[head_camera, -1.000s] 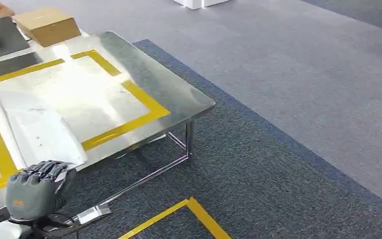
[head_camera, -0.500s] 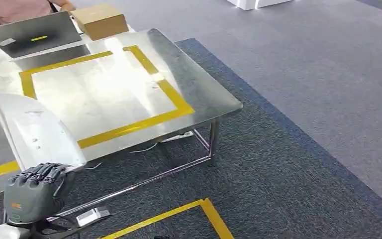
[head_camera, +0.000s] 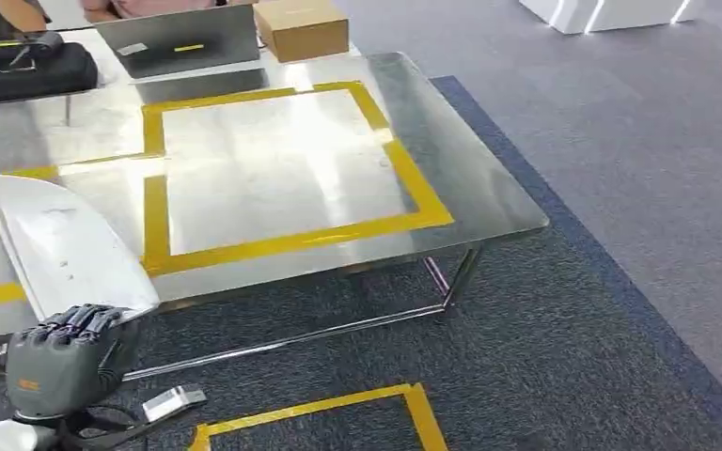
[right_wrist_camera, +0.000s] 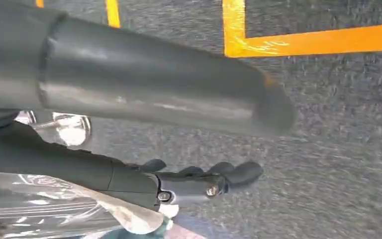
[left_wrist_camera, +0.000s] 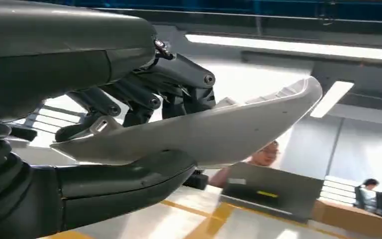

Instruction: Take the parts from the cabinet and place them on the table.

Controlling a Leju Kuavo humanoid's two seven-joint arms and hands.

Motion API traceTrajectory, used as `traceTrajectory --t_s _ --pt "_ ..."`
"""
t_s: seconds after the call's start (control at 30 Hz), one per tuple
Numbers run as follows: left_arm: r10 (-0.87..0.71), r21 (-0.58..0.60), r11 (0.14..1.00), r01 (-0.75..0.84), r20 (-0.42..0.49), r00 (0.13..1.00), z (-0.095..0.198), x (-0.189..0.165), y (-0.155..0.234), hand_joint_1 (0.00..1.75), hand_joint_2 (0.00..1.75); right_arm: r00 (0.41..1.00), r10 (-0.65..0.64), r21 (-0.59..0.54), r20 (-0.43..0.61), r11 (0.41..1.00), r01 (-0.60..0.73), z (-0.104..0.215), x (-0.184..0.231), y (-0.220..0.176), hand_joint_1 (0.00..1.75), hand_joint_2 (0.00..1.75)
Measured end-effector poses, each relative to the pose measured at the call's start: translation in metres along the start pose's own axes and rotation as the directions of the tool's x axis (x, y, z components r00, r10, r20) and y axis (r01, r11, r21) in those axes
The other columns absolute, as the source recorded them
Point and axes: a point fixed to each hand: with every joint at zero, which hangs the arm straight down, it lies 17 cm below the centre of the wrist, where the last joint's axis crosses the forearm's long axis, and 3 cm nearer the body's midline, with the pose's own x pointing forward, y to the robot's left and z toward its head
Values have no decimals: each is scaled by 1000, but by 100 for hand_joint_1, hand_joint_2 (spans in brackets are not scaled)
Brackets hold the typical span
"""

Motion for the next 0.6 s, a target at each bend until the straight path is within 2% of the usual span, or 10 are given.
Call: traceTrajectory --t_s 0.6 --pt "-6 1 1000 6 5 1000 -1 -2 0 175 175 1000 4 11 -1 1000 -4 1 -1 3 0 0"
